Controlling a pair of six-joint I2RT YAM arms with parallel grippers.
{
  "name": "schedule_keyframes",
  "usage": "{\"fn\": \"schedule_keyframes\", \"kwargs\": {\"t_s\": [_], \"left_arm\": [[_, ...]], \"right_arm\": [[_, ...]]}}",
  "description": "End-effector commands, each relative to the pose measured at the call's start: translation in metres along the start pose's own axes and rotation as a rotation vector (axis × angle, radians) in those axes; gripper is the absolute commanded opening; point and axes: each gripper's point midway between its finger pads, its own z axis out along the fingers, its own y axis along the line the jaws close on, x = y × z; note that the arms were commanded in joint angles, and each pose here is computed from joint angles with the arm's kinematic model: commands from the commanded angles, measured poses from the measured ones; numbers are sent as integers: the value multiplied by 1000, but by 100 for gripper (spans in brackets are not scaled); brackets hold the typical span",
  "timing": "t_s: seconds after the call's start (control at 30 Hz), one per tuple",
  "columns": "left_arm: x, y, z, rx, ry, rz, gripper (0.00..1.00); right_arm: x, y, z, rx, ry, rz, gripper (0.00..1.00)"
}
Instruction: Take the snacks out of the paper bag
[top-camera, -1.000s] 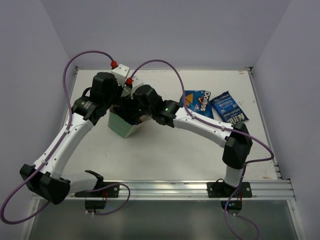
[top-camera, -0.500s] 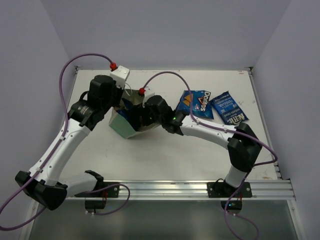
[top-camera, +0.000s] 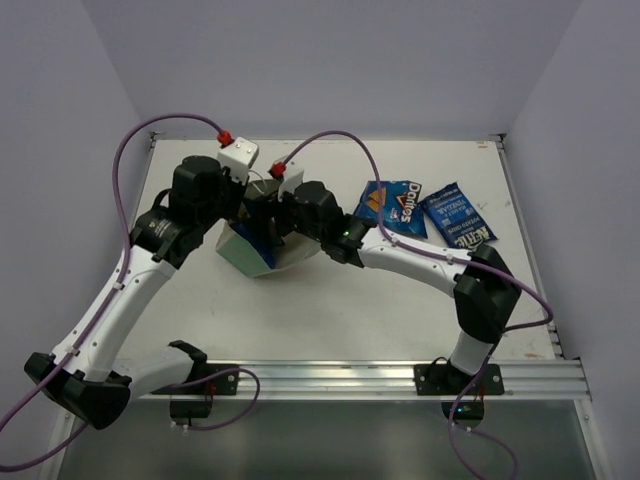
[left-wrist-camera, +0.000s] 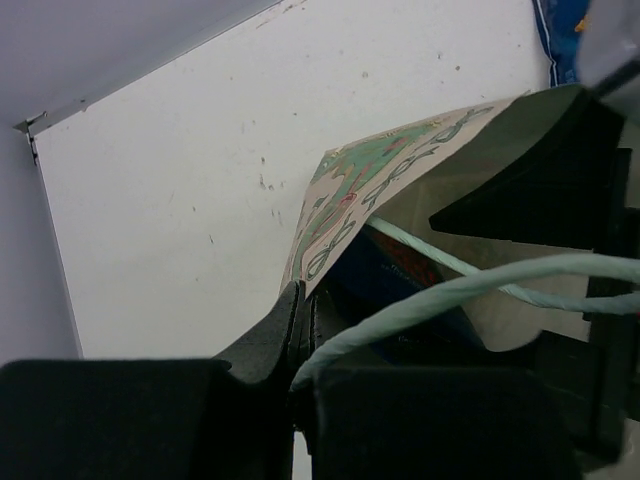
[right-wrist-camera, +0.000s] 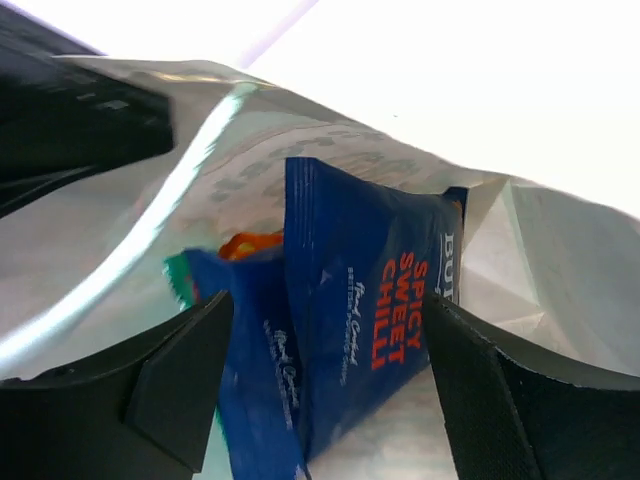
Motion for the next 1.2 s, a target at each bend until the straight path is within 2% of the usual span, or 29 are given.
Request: {"fn": "schedule_keyframes", "kwargs": {"t_s": [0.0, 0.13, 0.23, 0.27, 0.3, 0.37, 0.4, 0.47, 0.67, 0.83, 0.97, 1.07, 1.17], "left_arm": [[-45, 4, -16, 1, -186, -31, 0], [-46, 2, -16, 8, -187, -39, 0], [-46, 3, -17, 6, -191, -42, 0], [-45, 3, -16, 5, -189, -41, 0], [-44, 4, -16, -2, -187, -41, 0], [-41, 6, -16, -13, -182, -40, 0], [-36, 9, -14, -32, -169, -41, 0], [-33, 12, -12, -57, -162, -59, 0], [-24, 28, -6, -166, -139, -96, 0], [-17, 39, 3, -245, -123, -108, 0], [-16, 49, 8, -301, -133, -64, 0], [-21, 57, 13, -335, -140, -26, 0], [-31, 69, 18, -377, -155, 17, 0]], "right_arm": [[-21, 4, 18, -9, -64, -52, 78], [-3, 3, 30, -20, -17, -49, 75], [10, 1, 35, -15, 9, -30, 65], [11, 0, 34, -11, 6, -27, 58], [9, -1, 32, -4, -3, -27, 44], [2, -1, 27, -3, -19, -41, 28], [-9, 2, 24, -8, -37, -48, 13], [-31, 7, 9, -14, -54, -76, 0], [-134, 32, -74, -57, -245, -118, 0], [-188, 23, -133, -15, -333, -113, 0], [-229, 12, -192, 21, -460, -75, 0], [-233, -15, -217, 87, -481, -6, 0], [-206, -48, -220, 194, -424, 19, 0]]}}
